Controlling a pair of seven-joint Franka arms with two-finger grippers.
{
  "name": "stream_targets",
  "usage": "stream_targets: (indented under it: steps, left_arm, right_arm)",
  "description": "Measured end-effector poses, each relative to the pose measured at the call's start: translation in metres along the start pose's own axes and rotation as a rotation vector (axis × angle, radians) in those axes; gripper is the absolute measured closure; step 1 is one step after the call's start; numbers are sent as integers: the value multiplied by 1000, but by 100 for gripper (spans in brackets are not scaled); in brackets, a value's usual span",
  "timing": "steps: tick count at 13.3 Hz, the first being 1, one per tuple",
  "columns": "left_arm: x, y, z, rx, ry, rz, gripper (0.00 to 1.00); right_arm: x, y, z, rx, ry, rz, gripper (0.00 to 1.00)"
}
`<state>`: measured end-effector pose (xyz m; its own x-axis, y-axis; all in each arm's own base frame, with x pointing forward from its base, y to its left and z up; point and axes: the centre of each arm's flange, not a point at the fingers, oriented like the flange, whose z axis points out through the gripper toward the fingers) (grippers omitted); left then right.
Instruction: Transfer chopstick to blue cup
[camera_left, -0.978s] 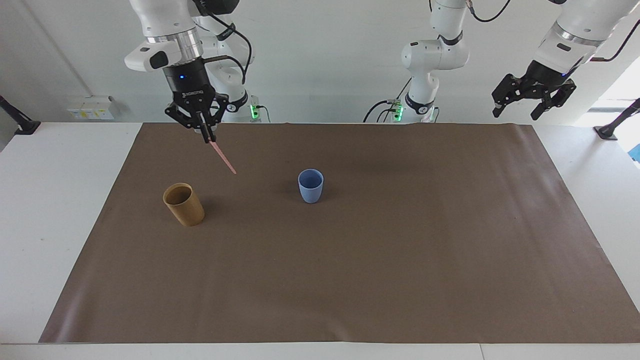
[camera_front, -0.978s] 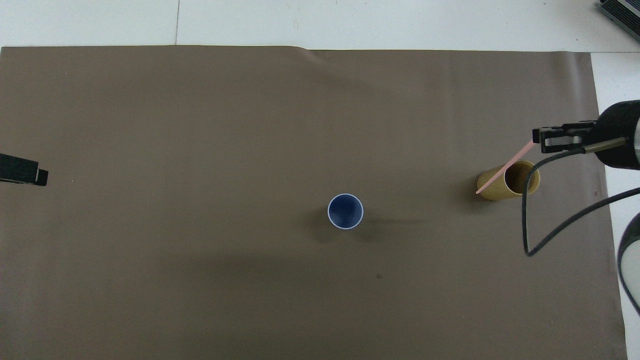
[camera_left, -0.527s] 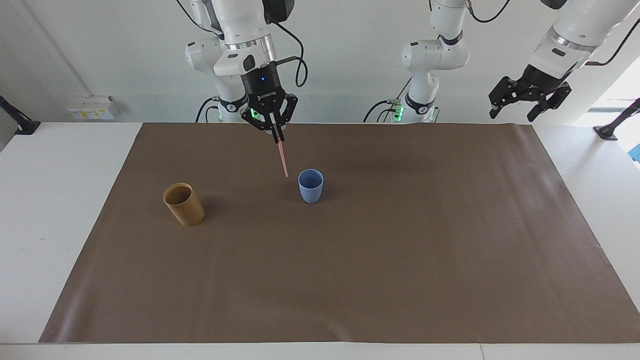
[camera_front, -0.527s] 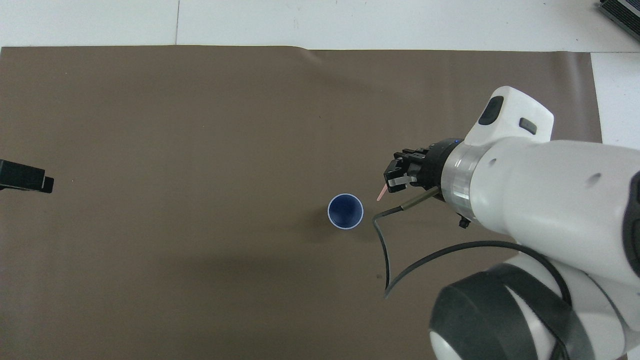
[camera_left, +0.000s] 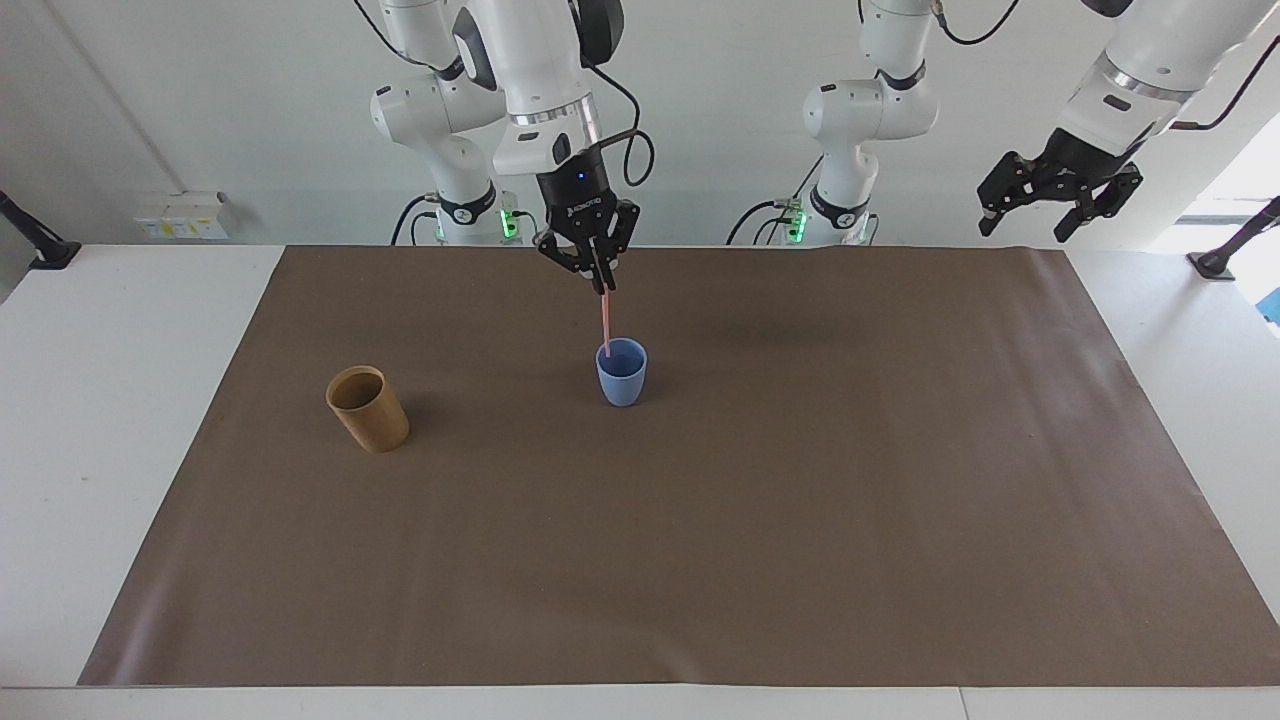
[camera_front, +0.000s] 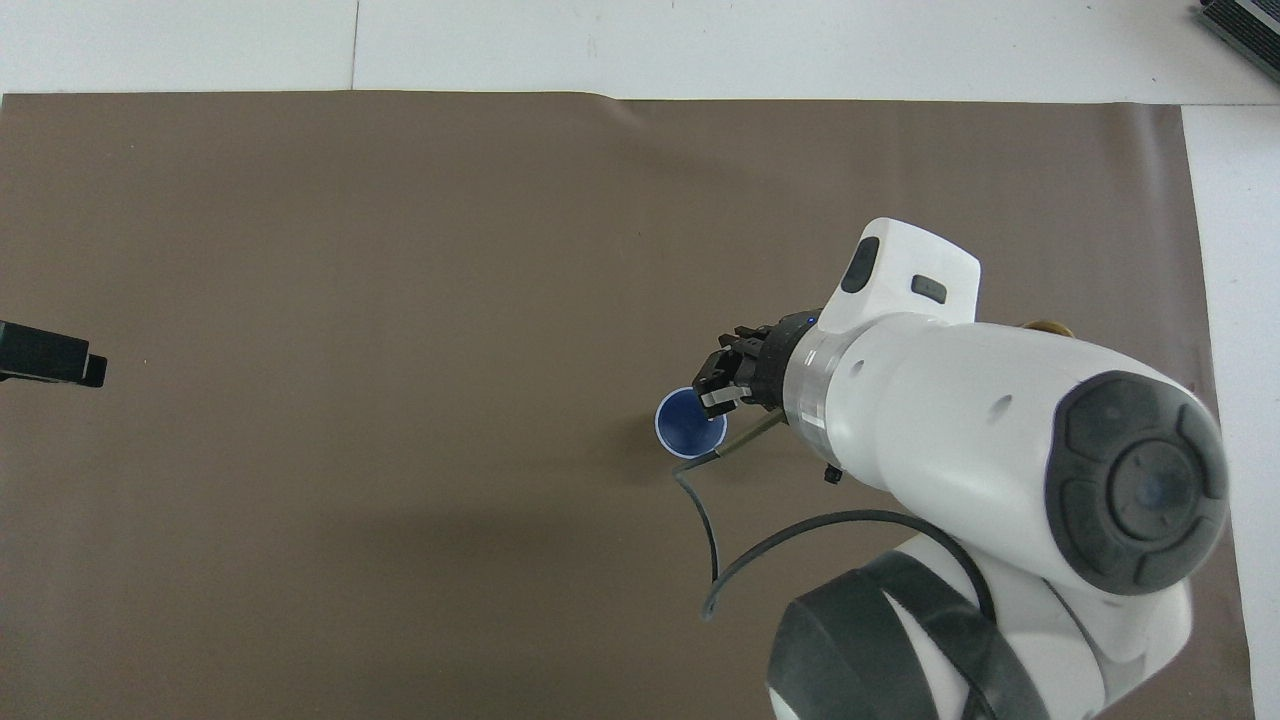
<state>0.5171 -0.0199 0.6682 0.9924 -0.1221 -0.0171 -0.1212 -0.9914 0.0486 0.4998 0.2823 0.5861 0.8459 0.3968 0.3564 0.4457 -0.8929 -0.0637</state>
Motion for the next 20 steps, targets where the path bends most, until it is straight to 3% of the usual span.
stream_targets:
  steps: [7,12,17,18,20]
  left_arm:
    - [0,0,4,19,-11,17,0]
    - [0,-1,5,18,-13,17,0]
    - [0,-5,5,18,-13,9,0]
    - [0,-5,5,18,-13,9,0]
    - [0,-5,5,18,-13,9,0]
  right_arm:
    - [-21,-9,57,5,-78,-13,91]
    - [-19,-9,58,5,-73,-13,34]
    - [-6,4,38,0,-31,19,17]
    - [-4,19,30,-9,-22,47,5]
    - [-4,62,7,-37,-9,118,0]
